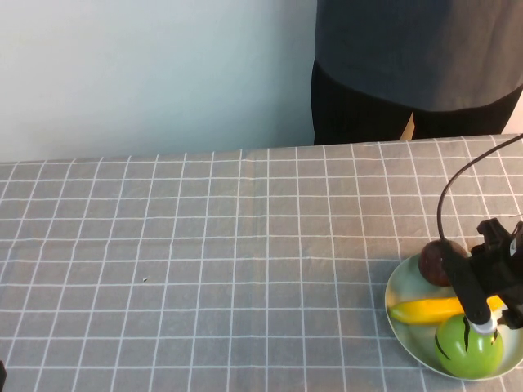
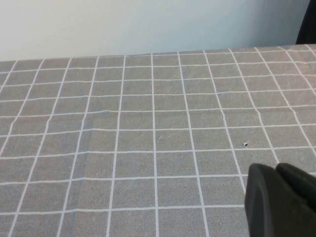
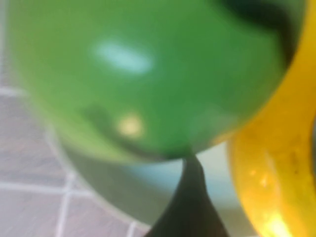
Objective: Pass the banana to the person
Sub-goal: Pick up the banana
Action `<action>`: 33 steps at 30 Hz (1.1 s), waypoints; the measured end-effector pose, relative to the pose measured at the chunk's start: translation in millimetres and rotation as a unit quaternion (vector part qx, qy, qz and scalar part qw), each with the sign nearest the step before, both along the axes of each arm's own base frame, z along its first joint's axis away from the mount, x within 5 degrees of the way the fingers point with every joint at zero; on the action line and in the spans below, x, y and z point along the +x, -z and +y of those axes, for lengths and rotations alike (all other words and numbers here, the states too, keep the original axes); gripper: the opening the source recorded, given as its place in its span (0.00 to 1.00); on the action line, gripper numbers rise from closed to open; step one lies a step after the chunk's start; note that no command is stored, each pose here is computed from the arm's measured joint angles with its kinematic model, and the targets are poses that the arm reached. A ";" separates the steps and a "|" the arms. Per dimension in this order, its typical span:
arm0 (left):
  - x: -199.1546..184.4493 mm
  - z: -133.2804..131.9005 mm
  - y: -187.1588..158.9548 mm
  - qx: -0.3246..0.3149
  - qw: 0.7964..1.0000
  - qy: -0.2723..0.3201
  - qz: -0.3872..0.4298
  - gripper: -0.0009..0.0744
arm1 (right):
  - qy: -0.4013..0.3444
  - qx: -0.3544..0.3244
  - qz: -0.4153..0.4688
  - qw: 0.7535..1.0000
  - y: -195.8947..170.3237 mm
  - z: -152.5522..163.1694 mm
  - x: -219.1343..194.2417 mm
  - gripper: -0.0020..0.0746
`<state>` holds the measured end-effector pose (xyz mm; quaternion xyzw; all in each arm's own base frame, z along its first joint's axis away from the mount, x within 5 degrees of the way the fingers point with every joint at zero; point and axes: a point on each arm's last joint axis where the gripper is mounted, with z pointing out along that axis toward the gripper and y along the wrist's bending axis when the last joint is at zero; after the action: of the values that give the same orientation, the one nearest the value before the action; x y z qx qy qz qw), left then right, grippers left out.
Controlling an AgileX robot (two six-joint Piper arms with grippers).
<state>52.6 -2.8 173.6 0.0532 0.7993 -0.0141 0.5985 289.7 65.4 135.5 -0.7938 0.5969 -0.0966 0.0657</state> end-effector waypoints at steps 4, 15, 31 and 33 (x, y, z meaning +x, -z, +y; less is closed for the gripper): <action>0.0 0.0 0.0 0.000 1.000 0.000 0.000 0.01 | 0.003 0.008 -0.011 1.000 8.9 -0.2 5.7 0.65; 0.0 0.0 0.0 0.000 1.000 0.000 0.000 0.01 | -0.001 0.005 0.006 1.000 28.2 -0.4 8.2 0.62; 0.0 0.0 0.0 0.000 1.000 0.000 0.000 0.01 | 0.001 0.005 -0.009 1.000 -15.6 -3.3 -3.5 0.39; 0.0 0.0 0.0 0.000 1.000 0.000 0.000 0.01 | 0.002 0.007 -0.018 1.000 -31.6 -3.4 -9.4 0.39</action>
<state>52.6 -2.8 173.6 0.0532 0.7993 -0.0141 0.5985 280.3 62.0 167.1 -0.7904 0.5977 -0.1067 0.0818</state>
